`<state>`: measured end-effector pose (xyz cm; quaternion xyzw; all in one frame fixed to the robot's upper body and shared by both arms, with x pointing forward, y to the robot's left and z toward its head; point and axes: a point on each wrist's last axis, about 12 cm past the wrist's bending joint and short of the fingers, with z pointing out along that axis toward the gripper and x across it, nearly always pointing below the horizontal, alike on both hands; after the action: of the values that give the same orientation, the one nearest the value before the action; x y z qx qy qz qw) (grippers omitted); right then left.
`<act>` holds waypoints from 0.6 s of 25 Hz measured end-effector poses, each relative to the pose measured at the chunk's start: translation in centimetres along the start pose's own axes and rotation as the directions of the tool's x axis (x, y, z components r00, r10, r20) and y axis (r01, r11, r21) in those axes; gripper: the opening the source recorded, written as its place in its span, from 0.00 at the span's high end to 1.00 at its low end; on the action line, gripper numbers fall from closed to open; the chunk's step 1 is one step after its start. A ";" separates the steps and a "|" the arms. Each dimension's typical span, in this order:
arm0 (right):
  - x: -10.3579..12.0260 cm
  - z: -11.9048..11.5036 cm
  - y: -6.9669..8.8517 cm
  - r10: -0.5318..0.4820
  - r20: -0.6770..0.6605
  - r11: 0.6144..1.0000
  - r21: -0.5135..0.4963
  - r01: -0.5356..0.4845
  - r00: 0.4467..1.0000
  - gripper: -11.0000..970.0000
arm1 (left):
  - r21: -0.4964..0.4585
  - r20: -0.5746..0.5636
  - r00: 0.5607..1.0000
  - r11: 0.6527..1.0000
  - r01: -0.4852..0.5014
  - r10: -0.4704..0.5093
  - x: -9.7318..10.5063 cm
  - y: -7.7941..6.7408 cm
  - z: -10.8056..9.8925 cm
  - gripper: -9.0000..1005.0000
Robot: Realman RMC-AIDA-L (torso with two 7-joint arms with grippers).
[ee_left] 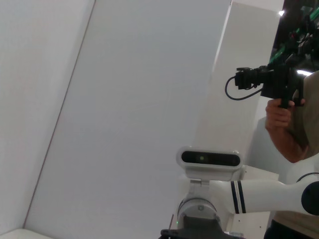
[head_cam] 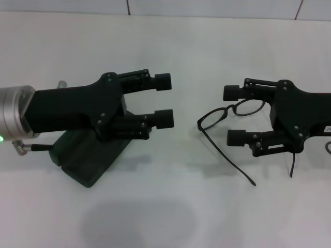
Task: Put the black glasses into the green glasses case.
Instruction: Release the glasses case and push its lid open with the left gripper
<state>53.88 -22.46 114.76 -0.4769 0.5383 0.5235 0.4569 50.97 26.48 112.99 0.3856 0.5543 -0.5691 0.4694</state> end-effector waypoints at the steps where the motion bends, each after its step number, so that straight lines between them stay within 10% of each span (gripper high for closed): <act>1: 0.0 0.1 0.0 0.000 0.001 1.000 -0.001 0.000 1.000 0.10 | -0.001 -0.002 1.000 1.000 0.003 -0.003 0.1 0.0 0.0 0.19; 15: 0.1 0.6 0.0 -0.002 0.011 1.000 0.001 0.002 1.000 0.10 | 0.016 -0.011 0.999 0.999 0.038 -0.038 0.4 -0.3 0.3 0.19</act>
<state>53.87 -21.85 114.66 -0.4742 0.5357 0.5253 0.4606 50.58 26.13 112.70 0.3817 0.5592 -0.5804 0.4525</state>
